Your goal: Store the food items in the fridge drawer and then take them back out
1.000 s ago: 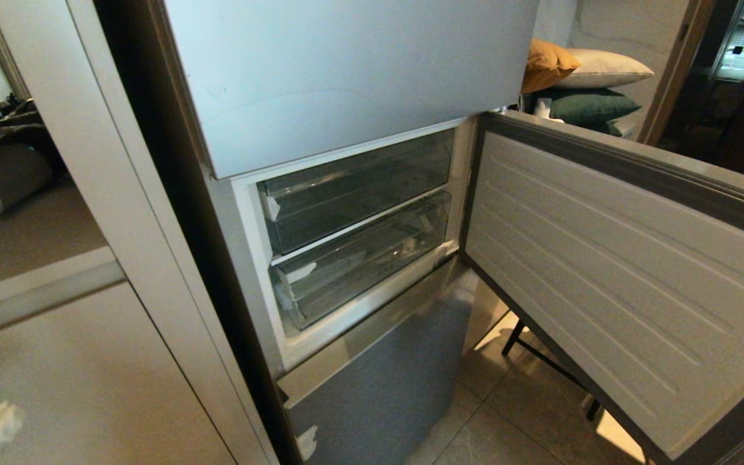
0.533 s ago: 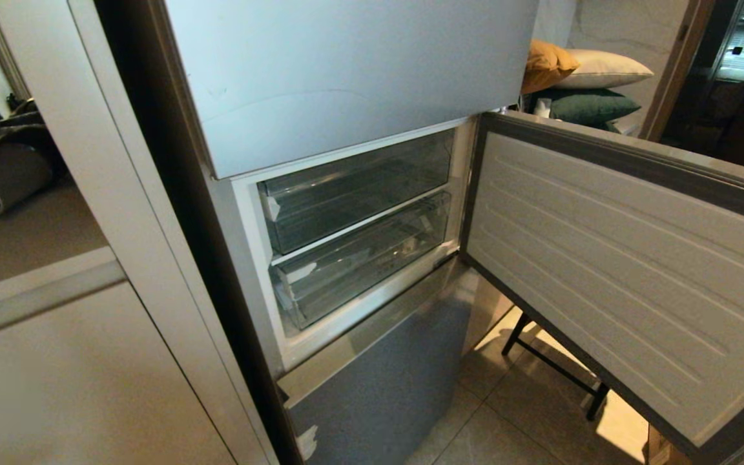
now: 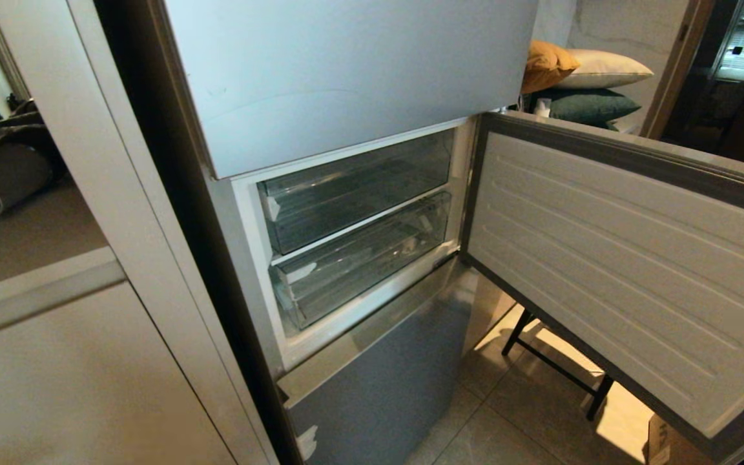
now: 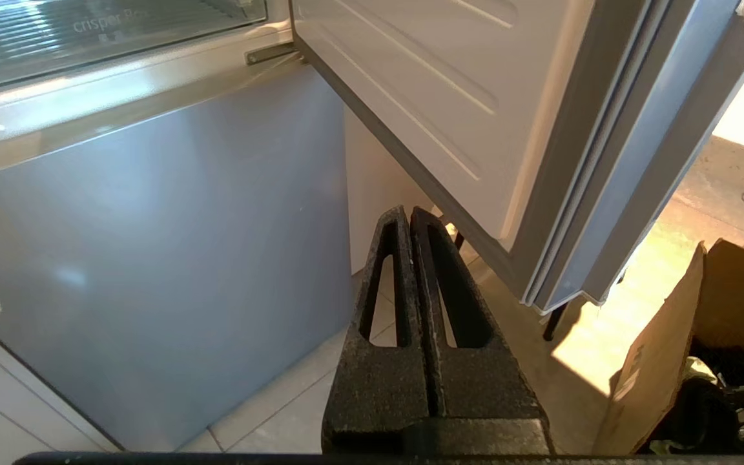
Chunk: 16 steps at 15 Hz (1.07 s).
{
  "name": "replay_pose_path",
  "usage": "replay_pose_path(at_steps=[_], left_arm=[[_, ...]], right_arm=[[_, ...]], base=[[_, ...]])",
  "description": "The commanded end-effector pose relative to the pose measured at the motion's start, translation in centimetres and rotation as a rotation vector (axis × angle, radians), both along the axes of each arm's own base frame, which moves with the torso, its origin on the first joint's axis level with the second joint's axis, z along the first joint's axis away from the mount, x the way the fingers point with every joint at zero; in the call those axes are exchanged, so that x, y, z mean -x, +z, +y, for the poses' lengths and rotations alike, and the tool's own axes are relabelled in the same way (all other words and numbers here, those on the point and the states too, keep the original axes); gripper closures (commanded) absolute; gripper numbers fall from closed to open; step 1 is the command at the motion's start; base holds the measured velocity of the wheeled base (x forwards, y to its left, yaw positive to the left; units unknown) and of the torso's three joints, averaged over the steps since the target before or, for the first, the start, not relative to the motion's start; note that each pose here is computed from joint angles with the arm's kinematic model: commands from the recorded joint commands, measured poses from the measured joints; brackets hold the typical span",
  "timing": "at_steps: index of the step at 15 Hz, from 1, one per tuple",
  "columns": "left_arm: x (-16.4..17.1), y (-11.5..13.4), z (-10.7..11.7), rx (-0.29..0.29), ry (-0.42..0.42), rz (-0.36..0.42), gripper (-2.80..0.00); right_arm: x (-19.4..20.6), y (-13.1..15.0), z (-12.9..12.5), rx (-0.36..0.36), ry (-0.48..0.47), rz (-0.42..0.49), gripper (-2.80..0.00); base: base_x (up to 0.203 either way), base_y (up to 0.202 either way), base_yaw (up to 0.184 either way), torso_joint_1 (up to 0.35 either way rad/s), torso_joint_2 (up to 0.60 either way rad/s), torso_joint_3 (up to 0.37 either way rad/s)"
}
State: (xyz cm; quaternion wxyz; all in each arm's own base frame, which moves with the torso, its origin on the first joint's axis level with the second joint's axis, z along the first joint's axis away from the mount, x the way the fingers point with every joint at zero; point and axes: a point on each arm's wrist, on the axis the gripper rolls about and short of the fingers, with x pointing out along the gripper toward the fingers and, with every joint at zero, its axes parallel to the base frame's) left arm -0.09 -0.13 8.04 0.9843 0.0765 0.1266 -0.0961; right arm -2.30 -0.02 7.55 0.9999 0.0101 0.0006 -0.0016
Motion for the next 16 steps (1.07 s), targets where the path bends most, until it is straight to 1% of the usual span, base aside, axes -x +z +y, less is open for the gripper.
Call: replay_pose_path(at_steps=[1, 2, 3, 4, 5, 6, 8, 9, 10, 11, 12, 14, 16], left_arm=[[-0.1, -0.3, 0.0, -0.016, 0.008, 0.01, 0.0], [-0.2, -0.3, 0.0, -0.001, 0.053, 0.026, 0.0], [-0.2, -0.3, 0.1, 0.013, 0.122, 0.038, 0.0], [-0.3, -0.3, 0.1, 0.019, 0.179, 0.043, 0.0], [-0.1, -0.3, 0.1, 0.023, 0.208, 0.022, 0.0], [0.3, -0.3, 0.1, 0.028, 0.195, -0.028, 0.0], [1.5, -0.5, 0.0, 0.027, 0.146, -0.191, 0.0], [2.0, -0.6, 0.0, 0.013, 0.131, -0.253, 0.0], [2.1, -0.6, 0.0, -0.001, 0.12, -0.281, 0.0], [2.1, -0.6, 0.0, 0.003, 0.12, -0.277, 0.0], [2.1, -0.6, 0.1, 0.046, 0.143, -0.271, 0.0], [2.1, -0.6, 0.1, 0.15, 0.187, -0.266, 0.0], [2.1, -0.6, 0.1, 0.157, 0.189, -0.266, 0.0]], right_arm=[[0.1, 0.3, 0.0, 0.009, -0.006, -0.014, 0.0], [0.4, 1.3, 0.0, 0.014, -0.012, -0.041, 0.0], [0.6, 2.6, 0.0, 0.006, -0.022, -0.05, 0.0], [0.5, 3.9, -0.1, -0.009, -0.034, -0.029, 0.0], [0.1, 5.6, -0.1, -0.034, -0.046, -0.002, 0.0], [-0.4, 7.4, -0.1, -0.058, -0.055, 0.017, 0.0], [-2.2, 10.4, -0.1, -0.09, -0.068, 0.072, 0.0], [-3.7, 11.3, -0.2, -0.1, -0.081, 0.12, 0.0], [-5.2, 11.9, -0.2, -0.106, -0.104, 0.164, 0.0], [-7.0, 12.4, -0.3, -0.11, -0.137, 0.197, 0.0], [-8.7, 12.7, -0.4, -0.112, -0.165, 0.214, 0.0], [-12.0, 13.1, -0.6, -0.113, -0.225, 0.239, 0.0], [-14.7, 13.2, -1.3, -0.113, -0.291, 0.242, 0.0]], base=[[0.0, 0.0, 0.0, 0.0, 0.0, 0.0], [0.0, 0.0, 0.0, 0.0, 0.0, 0.0], [0.0, 0.0, 0.0, 0.0, 0.0, 0.0], [0.0, 0.0, 0.0, 0.0, 0.0, 0.0], [0.0, 0.0, 0.0, 0.0, 0.0, 0.0], [0.0, 0.0, 0.0, 0.0, 0.0, 0.0], [0.0, 0.0, 0.0, 0.0, 0.0, 0.0], [0.0, 0.0, 0.0, 0.0, 0.0, 0.0], [0.0, 0.0, 0.0, 0.0, 0.0, 0.0], [0.0, 0.0, 0.0, 0.0, 0.0, 0.0], [0.0, 0.0, 0.0, 0.0, 0.0, 0.0], [0.0, 0.0, 0.0, 0.0, 0.0, 0.0], [0.0, 0.0, 0.0, 0.0, 0.0, 0.0]])
